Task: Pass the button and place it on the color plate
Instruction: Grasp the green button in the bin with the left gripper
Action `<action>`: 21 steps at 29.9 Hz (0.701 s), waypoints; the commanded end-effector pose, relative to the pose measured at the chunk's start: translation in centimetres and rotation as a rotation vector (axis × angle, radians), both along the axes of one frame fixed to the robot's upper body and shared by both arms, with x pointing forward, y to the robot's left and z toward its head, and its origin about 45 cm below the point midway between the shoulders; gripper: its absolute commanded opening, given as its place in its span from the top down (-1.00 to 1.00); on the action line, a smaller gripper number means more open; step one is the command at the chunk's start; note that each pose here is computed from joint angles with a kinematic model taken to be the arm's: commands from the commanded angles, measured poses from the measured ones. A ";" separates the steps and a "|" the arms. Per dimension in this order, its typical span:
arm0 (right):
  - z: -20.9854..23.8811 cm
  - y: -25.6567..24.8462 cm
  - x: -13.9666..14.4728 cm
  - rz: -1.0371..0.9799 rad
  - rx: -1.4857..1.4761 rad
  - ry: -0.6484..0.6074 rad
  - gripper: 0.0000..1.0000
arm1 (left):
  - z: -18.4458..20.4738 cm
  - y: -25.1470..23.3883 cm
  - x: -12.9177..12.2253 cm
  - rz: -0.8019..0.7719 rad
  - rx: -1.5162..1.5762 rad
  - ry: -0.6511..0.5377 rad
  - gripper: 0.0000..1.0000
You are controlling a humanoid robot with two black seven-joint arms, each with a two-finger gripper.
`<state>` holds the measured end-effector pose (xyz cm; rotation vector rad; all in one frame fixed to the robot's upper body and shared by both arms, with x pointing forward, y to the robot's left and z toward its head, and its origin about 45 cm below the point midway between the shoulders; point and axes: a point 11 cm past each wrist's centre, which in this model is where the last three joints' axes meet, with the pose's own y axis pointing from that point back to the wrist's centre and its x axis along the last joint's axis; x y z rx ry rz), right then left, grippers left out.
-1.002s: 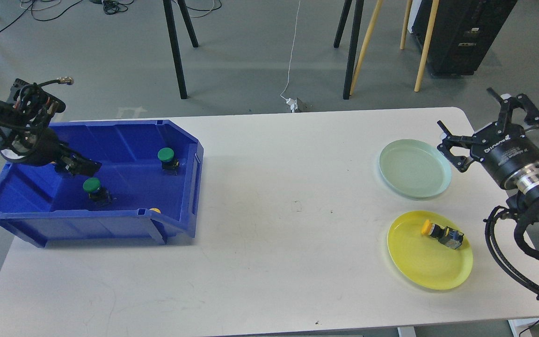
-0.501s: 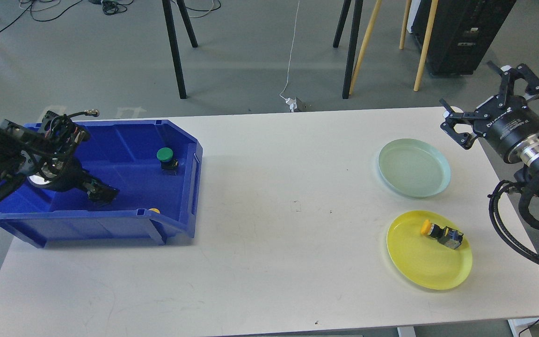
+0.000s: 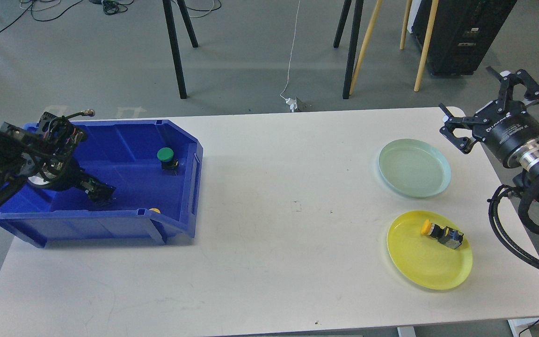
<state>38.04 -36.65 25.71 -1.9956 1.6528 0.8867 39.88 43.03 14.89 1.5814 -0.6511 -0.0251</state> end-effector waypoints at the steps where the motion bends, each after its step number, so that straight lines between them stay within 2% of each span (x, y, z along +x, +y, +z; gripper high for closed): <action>1: -0.1 -0.1 -0.1 -0.003 0.001 0.003 -1.00 | -0.1 0.1 0.0 -0.007 0.004 -0.005 -0.48; 4: -0.2 0.0 -0.2 0.003 0.005 0.000 -1.00 | 0.0 0.2 0.0 -0.009 0.005 -0.011 -0.42; 7: -0.3 -0.1 -0.3 0.002 0.006 0.001 -1.00 | 0.0 0.4 -0.1 -0.011 0.014 -0.012 -0.26; 9: -0.4 -0.1 -0.3 0.002 0.006 0.002 -1.00 | -0.1 0.5 -0.1 -0.018 0.017 -0.015 -0.03; 11: -0.4 -0.1 -0.4 0.001 0.006 0.003 -1.00 | -0.5 0.8 -0.5 -0.020 0.023 -0.008 0.11; 14: -0.5 -0.2 -0.5 -0.001 0.006 0.007 -1.00 | -0.9 1.4 -1.1 -0.033 0.054 0.016 0.54; 15: -0.5 -0.2 -0.5 -0.001 0.006 0.007 -1.00 | -0.9 1.5 -1.2 -0.034 0.058 0.018 0.60; 21: -0.5 -0.2 -0.5 -0.001 0.006 0.007 -1.00 | -0.2 0.1 -0.3 -0.067 0.018 -0.020 0.77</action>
